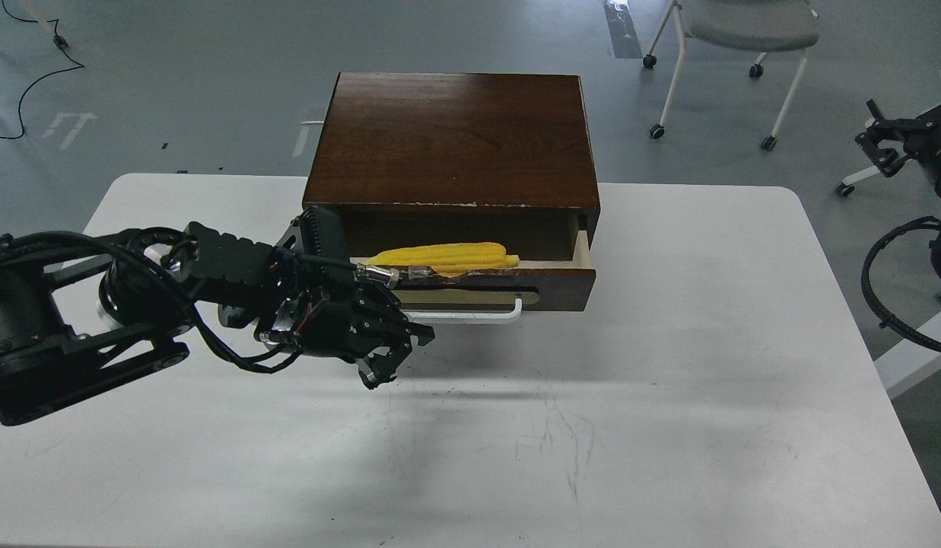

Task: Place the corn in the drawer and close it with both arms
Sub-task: 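Push the drawer front away from the robot with the left gripper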

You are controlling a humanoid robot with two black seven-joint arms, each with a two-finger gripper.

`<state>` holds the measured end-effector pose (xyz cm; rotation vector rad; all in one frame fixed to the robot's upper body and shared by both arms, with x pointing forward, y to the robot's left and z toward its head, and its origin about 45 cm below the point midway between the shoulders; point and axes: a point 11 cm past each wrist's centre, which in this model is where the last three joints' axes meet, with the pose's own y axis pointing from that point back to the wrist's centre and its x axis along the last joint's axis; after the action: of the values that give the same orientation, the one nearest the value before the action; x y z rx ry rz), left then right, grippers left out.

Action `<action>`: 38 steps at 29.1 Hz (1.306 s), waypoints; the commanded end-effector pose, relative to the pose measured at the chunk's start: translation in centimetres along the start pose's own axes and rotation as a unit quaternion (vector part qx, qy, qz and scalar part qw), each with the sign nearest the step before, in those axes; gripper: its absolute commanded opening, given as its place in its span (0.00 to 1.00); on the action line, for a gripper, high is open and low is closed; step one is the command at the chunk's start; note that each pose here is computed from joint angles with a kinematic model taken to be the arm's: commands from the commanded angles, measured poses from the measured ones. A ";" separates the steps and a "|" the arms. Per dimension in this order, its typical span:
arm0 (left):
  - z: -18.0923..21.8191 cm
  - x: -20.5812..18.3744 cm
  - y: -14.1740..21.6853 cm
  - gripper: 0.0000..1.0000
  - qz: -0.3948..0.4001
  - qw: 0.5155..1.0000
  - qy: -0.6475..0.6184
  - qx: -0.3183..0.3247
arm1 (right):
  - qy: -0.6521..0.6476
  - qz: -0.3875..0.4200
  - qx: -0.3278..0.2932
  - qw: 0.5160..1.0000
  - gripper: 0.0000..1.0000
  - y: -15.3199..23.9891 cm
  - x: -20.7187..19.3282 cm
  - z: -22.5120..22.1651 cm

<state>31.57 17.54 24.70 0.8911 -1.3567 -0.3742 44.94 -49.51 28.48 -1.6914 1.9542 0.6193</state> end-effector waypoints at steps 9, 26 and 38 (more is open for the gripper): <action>-3.7 -0.3 0.7 0.00 -0.012 0.999 0.016 0.049 | 0.002 0.002 -0.001 1.000 1.00 0.2 0.4 0.1; -7.3 -1.0 1.2 0.00 -0.007 0.995 0.033 0.095 | 0.008 0.000 -0.003 1.000 1.00 0.2 0.4 -0.1; -8.0 -0.2 1.3 0.00 -0.001 0.994 0.029 0.103 | 0.010 0.001 -0.003 1.000 1.00 0.3 0.6 -0.2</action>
<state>38.53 21.28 25.35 1.0662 -1.3450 -0.2149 44.63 -49.86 28.25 -1.7071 1.9657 0.6146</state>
